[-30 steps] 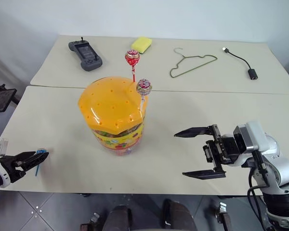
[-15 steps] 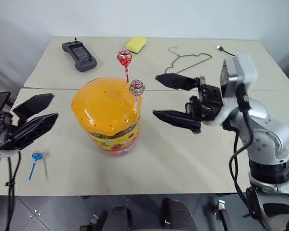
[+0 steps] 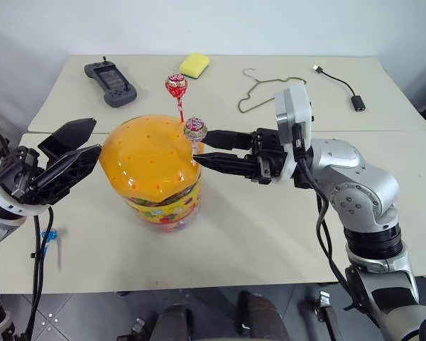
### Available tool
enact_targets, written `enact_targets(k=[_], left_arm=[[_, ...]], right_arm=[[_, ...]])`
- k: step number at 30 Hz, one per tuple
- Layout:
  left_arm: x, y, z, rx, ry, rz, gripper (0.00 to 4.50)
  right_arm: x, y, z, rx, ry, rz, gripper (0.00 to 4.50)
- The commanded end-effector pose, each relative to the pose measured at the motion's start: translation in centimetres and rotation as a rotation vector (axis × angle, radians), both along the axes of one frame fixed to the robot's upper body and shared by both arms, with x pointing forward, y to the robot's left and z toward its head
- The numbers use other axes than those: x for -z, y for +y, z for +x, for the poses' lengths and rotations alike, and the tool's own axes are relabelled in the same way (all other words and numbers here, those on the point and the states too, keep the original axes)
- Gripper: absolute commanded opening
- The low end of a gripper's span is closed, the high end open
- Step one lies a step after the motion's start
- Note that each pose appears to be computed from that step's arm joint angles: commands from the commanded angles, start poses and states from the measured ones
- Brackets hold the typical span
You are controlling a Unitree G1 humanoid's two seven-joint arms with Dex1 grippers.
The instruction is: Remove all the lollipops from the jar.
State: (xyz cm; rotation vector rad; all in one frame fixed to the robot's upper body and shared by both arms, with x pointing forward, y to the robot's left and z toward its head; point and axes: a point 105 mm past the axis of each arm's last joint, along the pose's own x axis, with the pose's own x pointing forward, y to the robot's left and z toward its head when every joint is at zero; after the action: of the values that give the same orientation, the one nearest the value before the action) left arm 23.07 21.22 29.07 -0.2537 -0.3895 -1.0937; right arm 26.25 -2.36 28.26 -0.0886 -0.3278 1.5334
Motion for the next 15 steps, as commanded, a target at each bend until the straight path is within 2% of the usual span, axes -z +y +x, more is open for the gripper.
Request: enact_targets(k=[1,2,9,15], left_arm=[[-1.1,-0.7,-0.5,0.01,-0.045,-0.006,3.97],[-1.1,-0.8,-0.5,0.009,-0.045,-0.007,3.97],[-1.8,-1.4,-0.2,0.011,-0.057,-0.02,3.97],[-1.9,-1.4,0.0,0.003,-0.059,-0.025,3.97]], right_arm=[[-0.8,0.3,-1.2,-0.051,-0.036,0.028,0.13],[-0.9,0.3,-1.2,-0.053,-0.036,0.031,0.02],[-2.7,-1.1,-1.9,-0.128,-0.042,0.17,0.02],[-1.9,-2.2,-1.1,-0.105,-0.006,0.1,0.02]])
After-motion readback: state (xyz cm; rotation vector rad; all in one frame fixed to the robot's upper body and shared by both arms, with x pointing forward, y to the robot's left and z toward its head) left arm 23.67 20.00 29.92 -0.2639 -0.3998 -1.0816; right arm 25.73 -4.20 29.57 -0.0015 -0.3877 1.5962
